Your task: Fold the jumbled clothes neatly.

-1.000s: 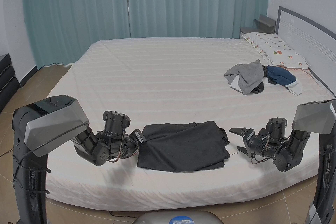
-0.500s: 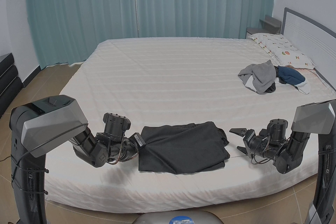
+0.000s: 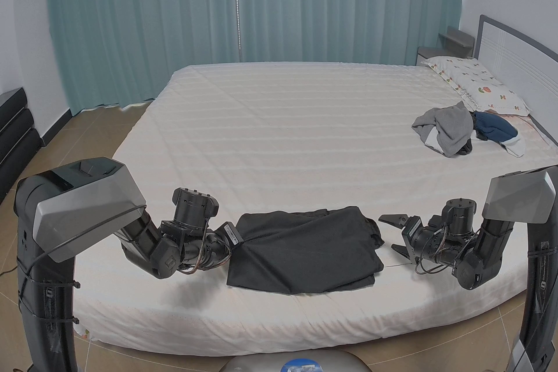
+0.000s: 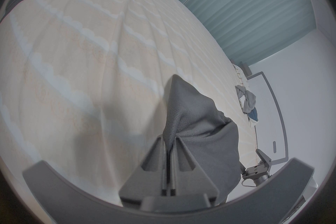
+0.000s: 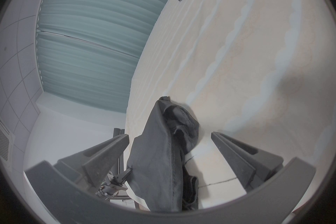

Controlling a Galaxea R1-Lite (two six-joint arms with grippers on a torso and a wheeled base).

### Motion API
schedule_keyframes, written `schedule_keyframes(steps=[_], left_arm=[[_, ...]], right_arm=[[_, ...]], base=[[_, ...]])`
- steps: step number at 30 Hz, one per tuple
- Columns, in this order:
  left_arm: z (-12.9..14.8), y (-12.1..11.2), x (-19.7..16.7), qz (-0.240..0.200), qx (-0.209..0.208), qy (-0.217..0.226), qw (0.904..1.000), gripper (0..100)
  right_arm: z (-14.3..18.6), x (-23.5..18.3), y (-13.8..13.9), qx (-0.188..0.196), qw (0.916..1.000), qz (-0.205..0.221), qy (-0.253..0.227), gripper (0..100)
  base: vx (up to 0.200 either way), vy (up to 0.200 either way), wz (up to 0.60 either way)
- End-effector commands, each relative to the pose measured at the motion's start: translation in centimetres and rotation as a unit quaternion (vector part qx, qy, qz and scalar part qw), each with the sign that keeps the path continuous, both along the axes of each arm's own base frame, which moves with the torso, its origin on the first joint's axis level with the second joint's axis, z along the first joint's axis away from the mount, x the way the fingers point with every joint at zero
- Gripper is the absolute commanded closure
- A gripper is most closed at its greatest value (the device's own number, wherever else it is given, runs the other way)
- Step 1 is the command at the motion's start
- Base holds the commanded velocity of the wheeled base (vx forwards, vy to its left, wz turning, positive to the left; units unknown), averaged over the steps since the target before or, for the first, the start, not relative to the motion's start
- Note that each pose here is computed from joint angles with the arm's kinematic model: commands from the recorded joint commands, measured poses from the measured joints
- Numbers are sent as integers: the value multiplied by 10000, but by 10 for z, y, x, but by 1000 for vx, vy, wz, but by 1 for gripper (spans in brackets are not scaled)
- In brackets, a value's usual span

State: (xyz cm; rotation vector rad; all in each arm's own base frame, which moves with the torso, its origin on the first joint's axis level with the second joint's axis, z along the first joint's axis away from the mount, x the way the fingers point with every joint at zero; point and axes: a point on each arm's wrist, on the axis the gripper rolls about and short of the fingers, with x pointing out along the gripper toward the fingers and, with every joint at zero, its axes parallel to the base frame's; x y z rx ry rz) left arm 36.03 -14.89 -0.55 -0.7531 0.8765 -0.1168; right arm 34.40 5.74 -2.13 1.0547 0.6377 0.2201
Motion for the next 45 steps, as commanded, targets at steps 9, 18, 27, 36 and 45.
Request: schedule_keyframes(steps=[9,18,27,36,45], left_arm=[[1,-2,-5,-79,-30,51,10000,0],[2,-2,-3,-64,-41,23,10000,0],[9,3,-1,4,-88,-65,9999,0],[18,19,-8,208,-29,-74,9998,0],[45,37,-44,436,-184,-243,9986,0]], right_arm=[[-1,0,0,0,10000,5,9,0],[-1,-1,0,2,10000,12,17,0],[0,-2,1,1,10000,20,24,0],[-5,-18,28,-363,9979,539,29,0],[30,-27,29,-577,9966,488,-337,0]], base=[[0,0,0],[0,0,0],[0,0,0],[0,0,0],[0,0,0]])
